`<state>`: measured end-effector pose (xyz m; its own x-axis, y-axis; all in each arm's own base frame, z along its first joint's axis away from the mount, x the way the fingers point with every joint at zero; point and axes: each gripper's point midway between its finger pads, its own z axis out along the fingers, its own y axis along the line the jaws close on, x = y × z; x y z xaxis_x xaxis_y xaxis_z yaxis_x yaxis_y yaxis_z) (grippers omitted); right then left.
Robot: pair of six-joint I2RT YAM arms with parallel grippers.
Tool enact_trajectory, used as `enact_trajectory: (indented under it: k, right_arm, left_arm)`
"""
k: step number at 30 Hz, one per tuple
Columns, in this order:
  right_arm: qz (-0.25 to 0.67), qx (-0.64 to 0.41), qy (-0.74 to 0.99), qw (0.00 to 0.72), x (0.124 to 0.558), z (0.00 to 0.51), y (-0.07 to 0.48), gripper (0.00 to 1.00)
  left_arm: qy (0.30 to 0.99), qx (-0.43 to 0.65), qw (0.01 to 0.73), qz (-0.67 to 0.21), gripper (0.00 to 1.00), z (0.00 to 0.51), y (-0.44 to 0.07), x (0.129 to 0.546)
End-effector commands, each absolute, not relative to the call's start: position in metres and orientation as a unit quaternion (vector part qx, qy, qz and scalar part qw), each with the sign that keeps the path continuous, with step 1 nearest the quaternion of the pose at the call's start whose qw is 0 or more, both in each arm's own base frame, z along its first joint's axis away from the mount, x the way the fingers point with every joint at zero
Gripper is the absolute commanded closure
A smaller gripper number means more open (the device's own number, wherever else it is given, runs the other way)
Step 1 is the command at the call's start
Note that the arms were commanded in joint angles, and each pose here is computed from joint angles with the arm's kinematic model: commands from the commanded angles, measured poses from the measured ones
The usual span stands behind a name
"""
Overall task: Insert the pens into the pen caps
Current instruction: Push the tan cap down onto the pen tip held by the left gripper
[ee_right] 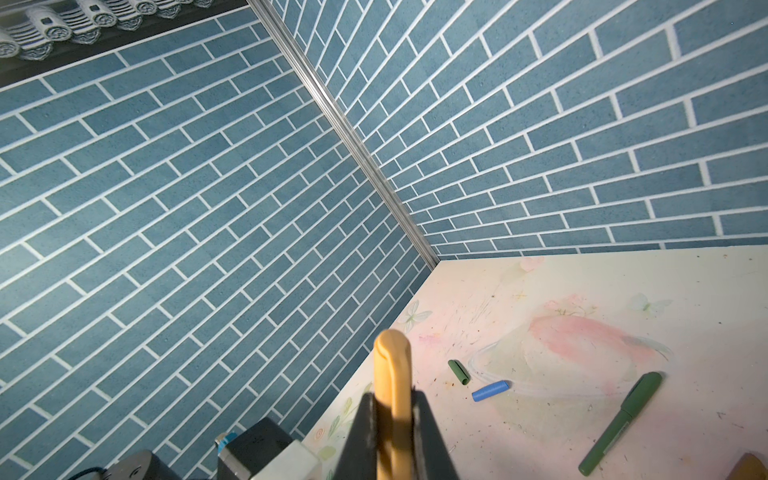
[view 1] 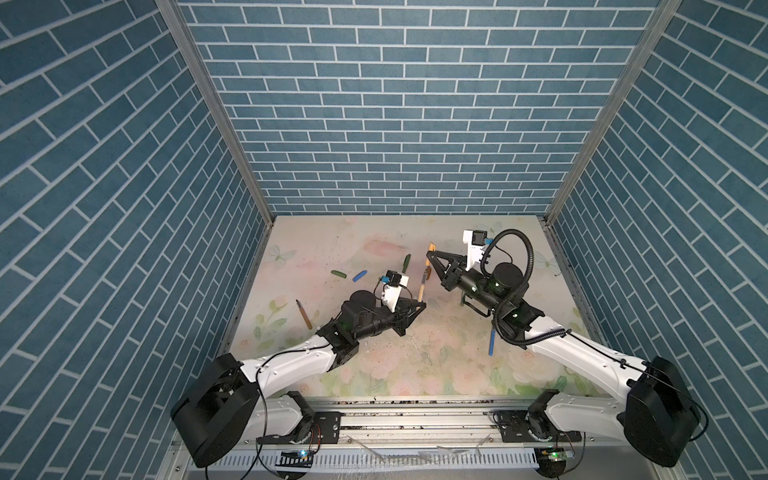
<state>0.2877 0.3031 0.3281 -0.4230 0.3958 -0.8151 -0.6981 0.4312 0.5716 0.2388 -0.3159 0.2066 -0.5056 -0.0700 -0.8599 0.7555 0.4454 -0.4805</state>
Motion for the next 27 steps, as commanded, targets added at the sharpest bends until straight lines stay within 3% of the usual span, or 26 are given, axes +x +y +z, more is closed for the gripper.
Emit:
enact_trajectory:
  k: [1,27]
  right_arm:
    - [0.528,-0.107,0.664,0.518,0.285,0.326,0.303,0.92]
    - [0.53,-0.114,0.683,0.489,0.28,0.304,0.308,0.93]
  left_arm:
    - [0.711,0.245,0.451,-0.48,1.0,0.223,-0.32,0.237]
    - [0.71,0.238,0.459,-0.478,1.0,0.226,-0.319,0.24]
